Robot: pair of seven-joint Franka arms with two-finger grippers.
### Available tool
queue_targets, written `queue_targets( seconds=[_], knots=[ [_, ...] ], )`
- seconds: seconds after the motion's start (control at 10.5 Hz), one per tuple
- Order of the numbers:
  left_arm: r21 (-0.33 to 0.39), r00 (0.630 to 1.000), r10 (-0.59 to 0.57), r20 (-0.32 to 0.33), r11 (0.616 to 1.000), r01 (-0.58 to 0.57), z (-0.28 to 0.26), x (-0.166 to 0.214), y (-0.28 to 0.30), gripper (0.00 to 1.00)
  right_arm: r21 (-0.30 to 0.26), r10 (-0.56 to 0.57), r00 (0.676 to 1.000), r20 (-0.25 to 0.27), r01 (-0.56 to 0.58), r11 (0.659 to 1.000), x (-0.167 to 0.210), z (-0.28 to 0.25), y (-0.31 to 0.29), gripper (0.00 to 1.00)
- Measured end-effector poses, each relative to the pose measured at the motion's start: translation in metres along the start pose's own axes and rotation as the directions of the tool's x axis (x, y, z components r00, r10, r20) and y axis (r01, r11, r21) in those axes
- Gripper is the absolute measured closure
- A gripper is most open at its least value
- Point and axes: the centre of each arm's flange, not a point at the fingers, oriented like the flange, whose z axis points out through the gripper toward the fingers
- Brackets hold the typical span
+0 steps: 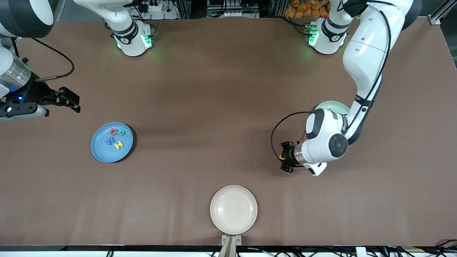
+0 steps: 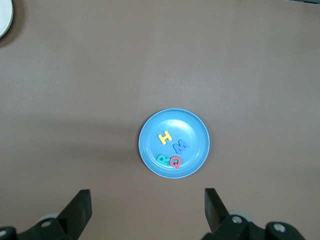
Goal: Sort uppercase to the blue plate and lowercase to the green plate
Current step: 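Carry the yellow h to the green plate and open the left gripper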
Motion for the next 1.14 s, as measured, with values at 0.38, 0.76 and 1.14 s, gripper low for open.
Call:
queue_targets(
  seconds=[0.38,0.76,1.14],
  knots=[
    [0.054,0.997,0.035,-0.070,0.998,-0.031,-0.013,0.055,-0.043,1.00,0.000,-0.001,1.000,0.000,0.001,1.000,0.000,0.000,0.000,0.00],
    [0.087,0.995,0.046,-0.093,0.995,-0.038,-0.041,0.134,-0.087,1.00,0.000,-0.004,1.000,0.002,0.004,1.000,0.001,0.001,-0.002,0.00],
    [0.142,0.992,0.052,-0.115,0.989,-0.036,-0.049,0.200,-0.123,1.00,0.000,-0.005,1.000,0.003,0.005,1.000,0.001,0.002,-0.003,0.00]
  ],
)
